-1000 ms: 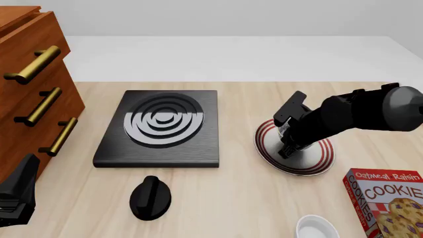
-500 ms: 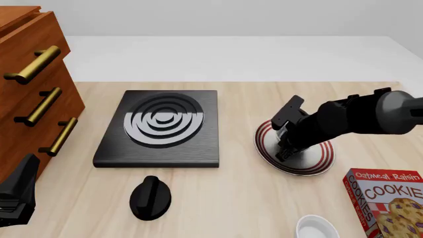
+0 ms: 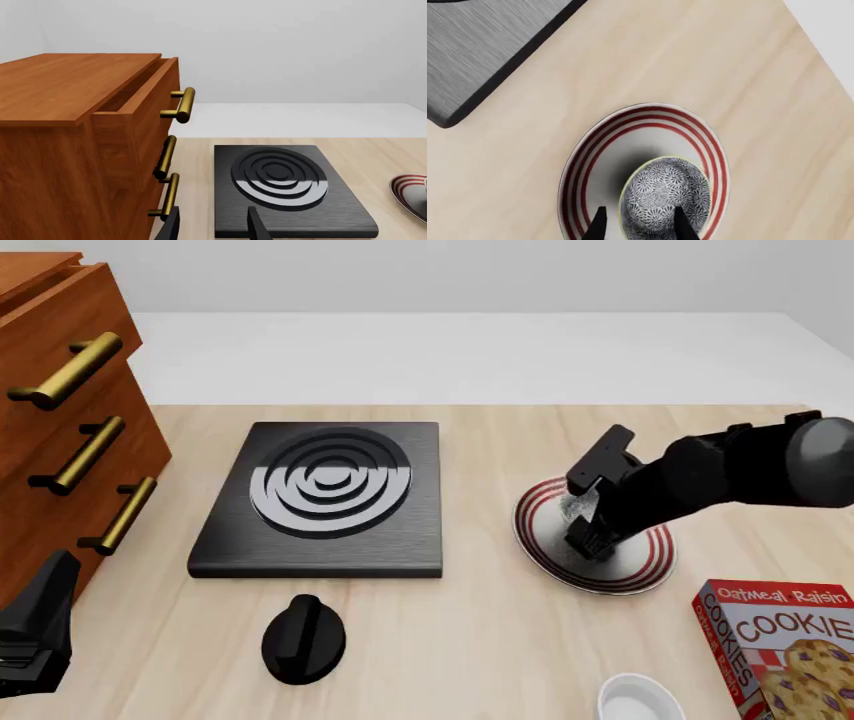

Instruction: Pick the akita bowl on the ramekin and place it on the plate.

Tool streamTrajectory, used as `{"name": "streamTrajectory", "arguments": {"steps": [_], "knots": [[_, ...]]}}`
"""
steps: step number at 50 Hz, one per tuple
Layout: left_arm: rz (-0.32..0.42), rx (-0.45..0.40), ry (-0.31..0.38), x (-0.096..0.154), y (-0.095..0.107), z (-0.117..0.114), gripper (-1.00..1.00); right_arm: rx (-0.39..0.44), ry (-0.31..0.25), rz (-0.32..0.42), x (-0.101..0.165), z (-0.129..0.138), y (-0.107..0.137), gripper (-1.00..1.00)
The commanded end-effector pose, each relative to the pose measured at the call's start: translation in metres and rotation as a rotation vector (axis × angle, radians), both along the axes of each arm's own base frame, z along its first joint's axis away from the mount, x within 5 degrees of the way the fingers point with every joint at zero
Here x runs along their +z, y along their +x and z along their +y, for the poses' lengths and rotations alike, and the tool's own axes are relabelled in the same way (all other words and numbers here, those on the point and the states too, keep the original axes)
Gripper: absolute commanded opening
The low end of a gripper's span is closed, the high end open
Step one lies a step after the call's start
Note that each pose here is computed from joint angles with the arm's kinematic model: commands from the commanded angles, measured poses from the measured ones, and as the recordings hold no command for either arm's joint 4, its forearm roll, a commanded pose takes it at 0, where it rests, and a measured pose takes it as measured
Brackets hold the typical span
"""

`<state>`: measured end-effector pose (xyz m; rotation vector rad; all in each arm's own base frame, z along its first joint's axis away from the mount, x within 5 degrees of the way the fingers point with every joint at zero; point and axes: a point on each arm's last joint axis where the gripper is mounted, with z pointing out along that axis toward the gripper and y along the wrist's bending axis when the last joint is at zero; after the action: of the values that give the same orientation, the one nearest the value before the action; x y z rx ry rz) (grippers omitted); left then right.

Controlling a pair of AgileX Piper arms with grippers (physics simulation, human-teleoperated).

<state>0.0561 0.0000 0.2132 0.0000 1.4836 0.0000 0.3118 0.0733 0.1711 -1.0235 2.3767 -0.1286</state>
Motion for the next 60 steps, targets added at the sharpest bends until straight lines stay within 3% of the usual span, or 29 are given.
{"name": "streamTrajectory", "arguments": {"steps": [1, 20, 29, 34, 38, 45, 49, 50, 56, 60], "knots": [[0.000, 0.000, 0.000, 0.000, 0.000, 0.000, 1.00, 0.001, -0.002, -0.023, 0.017, -0.004, -0.004, 1.00], [0.000, 0.000, 0.000, 0.000, 0.000, 0.000, 1.00, -0.013, 0.040, -0.068, 0.048, 0.001, -0.024, 1.00], [0.000, 0.000, 0.000, 0.000, 0.000, 0.000, 1.00, -0.064, 0.162, -0.142, 0.066, 0.019, -0.036, 1.00], [0.000, 0.000, 0.000, 0.000, 0.000, 0.000, 1.00, -0.078, 0.168, -0.186, 0.066, 0.011, -0.039, 1.00], [0.000, 0.000, 0.000, 0.000, 0.000, 0.000, 1.00, -0.092, 0.207, -0.234, 0.078, 0.011, -0.045, 1.00], [0.000, 0.000, 0.000, 0.000, 0.000, 0.000, 1.00, -0.122, 0.244, -0.268, 0.081, 0.007, -0.051, 1.00], [0.000, 0.000, 0.000, 0.000, 0.000, 0.000, 1.00, -0.159, 0.298, -0.262, 0.081, 0.011, -0.054, 1.00], [0.000, 0.000, 0.000, 0.000, 0.000, 0.000, 1.00, -0.184, 0.335, -0.294, 0.088, 0.009, -0.056, 1.00], [0.000, 0.000, 0.000, 0.000, 0.000, 0.000, 1.00, -0.224, 0.380, -0.326, 0.089, 0.005, -0.058, 1.00], [0.000, 0.000, 0.000, 0.000, 0.000, 0.000, 1.00, -0.257, 0.425, -0.301, 0.077, 0.008, -0.064, 1.00]]}}
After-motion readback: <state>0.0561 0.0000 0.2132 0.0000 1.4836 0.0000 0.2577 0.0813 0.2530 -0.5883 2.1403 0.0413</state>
